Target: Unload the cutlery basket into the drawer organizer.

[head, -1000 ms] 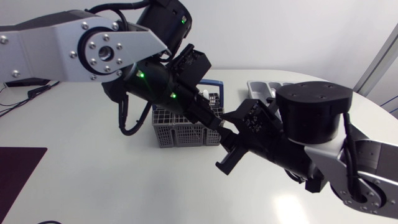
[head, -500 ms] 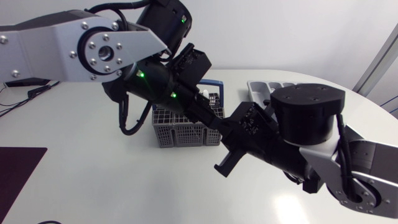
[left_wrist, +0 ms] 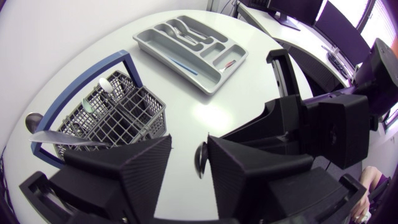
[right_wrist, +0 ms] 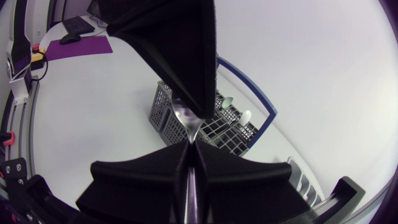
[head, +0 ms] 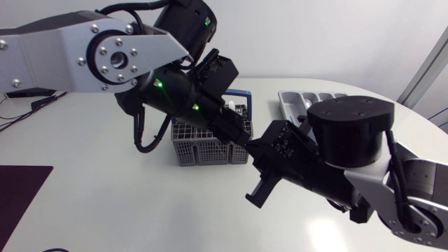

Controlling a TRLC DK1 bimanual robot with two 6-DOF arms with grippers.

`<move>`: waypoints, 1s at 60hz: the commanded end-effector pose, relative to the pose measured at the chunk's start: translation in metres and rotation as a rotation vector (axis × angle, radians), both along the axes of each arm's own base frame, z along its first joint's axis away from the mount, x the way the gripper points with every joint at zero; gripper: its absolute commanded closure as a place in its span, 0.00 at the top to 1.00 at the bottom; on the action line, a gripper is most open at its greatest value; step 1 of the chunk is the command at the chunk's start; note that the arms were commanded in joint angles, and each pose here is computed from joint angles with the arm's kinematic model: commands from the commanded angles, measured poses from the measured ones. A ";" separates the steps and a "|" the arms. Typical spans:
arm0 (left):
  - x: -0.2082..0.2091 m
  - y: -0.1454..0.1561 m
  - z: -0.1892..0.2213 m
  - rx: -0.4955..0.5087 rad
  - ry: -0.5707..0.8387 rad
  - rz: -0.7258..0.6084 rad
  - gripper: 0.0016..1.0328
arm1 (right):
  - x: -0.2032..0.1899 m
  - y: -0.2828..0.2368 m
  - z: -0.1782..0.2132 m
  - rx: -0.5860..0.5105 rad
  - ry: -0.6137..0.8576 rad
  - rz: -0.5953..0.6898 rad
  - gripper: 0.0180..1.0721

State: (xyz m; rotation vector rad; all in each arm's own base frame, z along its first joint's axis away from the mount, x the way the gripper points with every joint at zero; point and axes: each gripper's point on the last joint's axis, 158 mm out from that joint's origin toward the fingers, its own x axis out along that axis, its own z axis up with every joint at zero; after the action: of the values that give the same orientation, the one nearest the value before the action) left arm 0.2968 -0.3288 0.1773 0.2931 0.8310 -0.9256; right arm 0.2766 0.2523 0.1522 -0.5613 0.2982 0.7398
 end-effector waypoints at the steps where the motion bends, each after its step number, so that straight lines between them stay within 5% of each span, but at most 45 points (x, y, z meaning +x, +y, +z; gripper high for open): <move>1: 0.004 0.003 0.024 -0.053 -0.018 0.033 0.84 | -0.007 -0.002 -0.003 -0.020 -0.004 0.022 0.06; 26: 0.061 0.074 0.105 -0.187 -0.187 0.263 0.89 | -0.012 -0.061 -0.014 -0.042 0.036 0.078 0.06; 43: 0.076 0.104 0.076 -0.135 -0.165 0.341 0.89 | 0.009 -0.129 -0.046 -0.171 0.039 0.126 0.06; 60: 0.080 0.103 0.056 -0.094 -0.142 0.348 0.89 | 0.043 -0.199 -0.074 -0.311 0.040 0.159 0.06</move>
State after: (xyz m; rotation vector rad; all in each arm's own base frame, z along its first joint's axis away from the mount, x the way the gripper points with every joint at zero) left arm 0.3753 -0.2238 0.2504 0.1227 0.6417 -0.6172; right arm 0.3061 0.0700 0.0778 -0.7915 0.4341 0.8531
